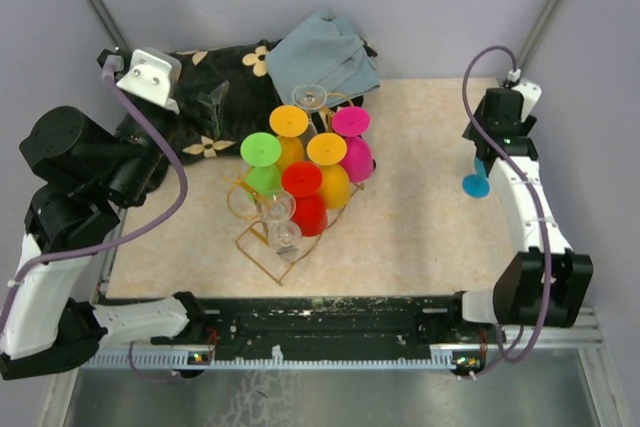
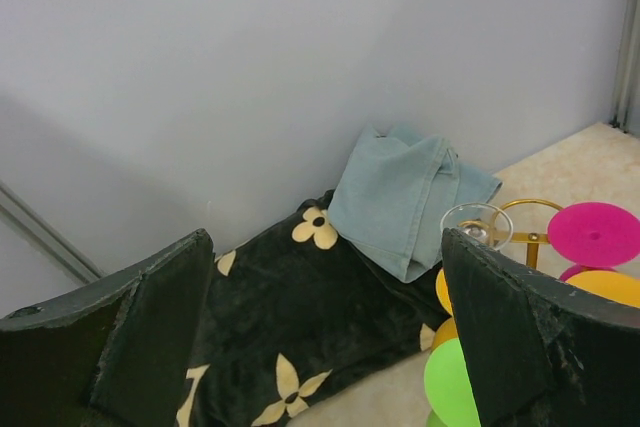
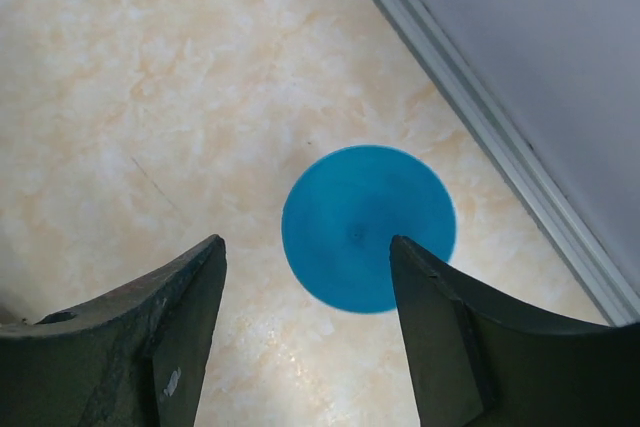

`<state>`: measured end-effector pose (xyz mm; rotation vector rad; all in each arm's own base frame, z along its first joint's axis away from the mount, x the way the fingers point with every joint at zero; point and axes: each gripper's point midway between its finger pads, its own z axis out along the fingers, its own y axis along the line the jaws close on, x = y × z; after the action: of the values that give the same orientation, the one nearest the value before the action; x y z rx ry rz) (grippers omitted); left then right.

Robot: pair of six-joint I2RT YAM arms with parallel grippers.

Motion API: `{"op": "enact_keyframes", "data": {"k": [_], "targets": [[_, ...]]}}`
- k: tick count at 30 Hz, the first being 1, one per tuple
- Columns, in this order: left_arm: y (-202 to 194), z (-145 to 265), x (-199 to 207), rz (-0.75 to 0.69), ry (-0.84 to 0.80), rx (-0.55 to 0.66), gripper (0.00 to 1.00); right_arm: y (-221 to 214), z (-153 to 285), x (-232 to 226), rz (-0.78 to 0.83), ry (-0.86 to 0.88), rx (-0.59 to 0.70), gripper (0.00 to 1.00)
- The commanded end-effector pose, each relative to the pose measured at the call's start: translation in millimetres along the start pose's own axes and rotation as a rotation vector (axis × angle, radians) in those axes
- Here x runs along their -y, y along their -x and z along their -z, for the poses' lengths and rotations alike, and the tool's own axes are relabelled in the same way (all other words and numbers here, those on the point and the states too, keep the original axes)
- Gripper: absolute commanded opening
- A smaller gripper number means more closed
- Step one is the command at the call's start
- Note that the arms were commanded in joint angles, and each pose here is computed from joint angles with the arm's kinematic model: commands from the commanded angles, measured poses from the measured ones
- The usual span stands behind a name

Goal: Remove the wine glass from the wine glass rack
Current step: Place the wine glass at the center of the board, then pick up the wine glass from the wine rack.

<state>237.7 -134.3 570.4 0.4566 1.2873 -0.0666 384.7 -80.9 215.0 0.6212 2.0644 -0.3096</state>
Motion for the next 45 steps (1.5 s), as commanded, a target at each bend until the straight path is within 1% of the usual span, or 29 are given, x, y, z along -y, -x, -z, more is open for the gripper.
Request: {"op": "enact_keyframes", "data": {"k": [1,6,11,15,18,22,24,26,27,29,31,33,36,39,43,45], "targets": [[-4.4,-2.2,1.0,0.063,0.017,-0.028,1.00,54.5,46.5,5.1,-0.034,0.055,0.138,0.68],[-16.1,-12.3,9.0,0.091,0.016,-0.066,0.99,85.7,89.4,9.5,-0.043,0.105,0.202,0.69],[-30.2,-29.3,13.5,0.079,0.022,-0.108,0.99,99.6,126.2,11.3,-0.056,0.169,0.225,0.69],[-43.5,-58.3,4.1,0.017,0.063,-0.137,0.99,102.6,143.8,13.9,-0.060,0.192,0.228,0.69],[-51.8,-88.6,-6.9,0.040,0.058,-0.146,0.99,101.3,150.8,14.6,-0.057,0.206,0.221,0.69],[-79.0,-124.8,-30.8,0.107,0.018,-0.202,0.99,96.8,157.6,13.6,-0.051,0.231,0.206,0.69],[-100.6,-135.8,-51.2,0.167,0.017,-0.250,0.99,95.6,161.6,11.3,-0.044,0.252,0.200,0.71],[-130.2,-139.2,-69.5,0.250,0.007,-0.318,1.00,91.4,166.0,-0.5,-0.011,0.325,0.171,0.74],[-142.0,-139.3,-78.7,0.292,-0.001,-0.339,1.00,88.8,169.4,-8.1,0.006,0.372,0.152,0.77],[-167.0,-133.9,-90.1,0.391,-0.034,-0.395,1.00,86.3,180.1,-23.7,0.026,0.475,0.131,0.82],[-182.2,-126.3,-95.0,0.494,-0.085,-0.427,1.00,85.1,192.9,-38.1,0.030,0.577,0.120,0.89],[-193.6,-113.4,-93.6,0.599,-0.153,-0.462,1.00,85.7,205.3,-49.3,0.022,0.661,0.113,0.91],[-198.2,-99.2,-79.0,0.724,-0.258,-0.489,1.00,83.9,222.1,-63.1,-0.014,0.768,0.092,0.92],[-198.8,-82.9,-52.9,0.839,-0.391,-0.530,1.00,80.7,240.6,-77.7,-0.048,0.866,0.092,0.92],[-195.7,-58.6,-20.3,1.017,-0.537,-0.580,1.00,67.1,256.9,-95.7,-0.049,0.914,0.084,0.93],[-193.0,-47.5,-6.5,1.102,-0.611,-0.583,1.00,62.0,260.1,-100.9,-0.063,0.926,0.079,0.93]]}}
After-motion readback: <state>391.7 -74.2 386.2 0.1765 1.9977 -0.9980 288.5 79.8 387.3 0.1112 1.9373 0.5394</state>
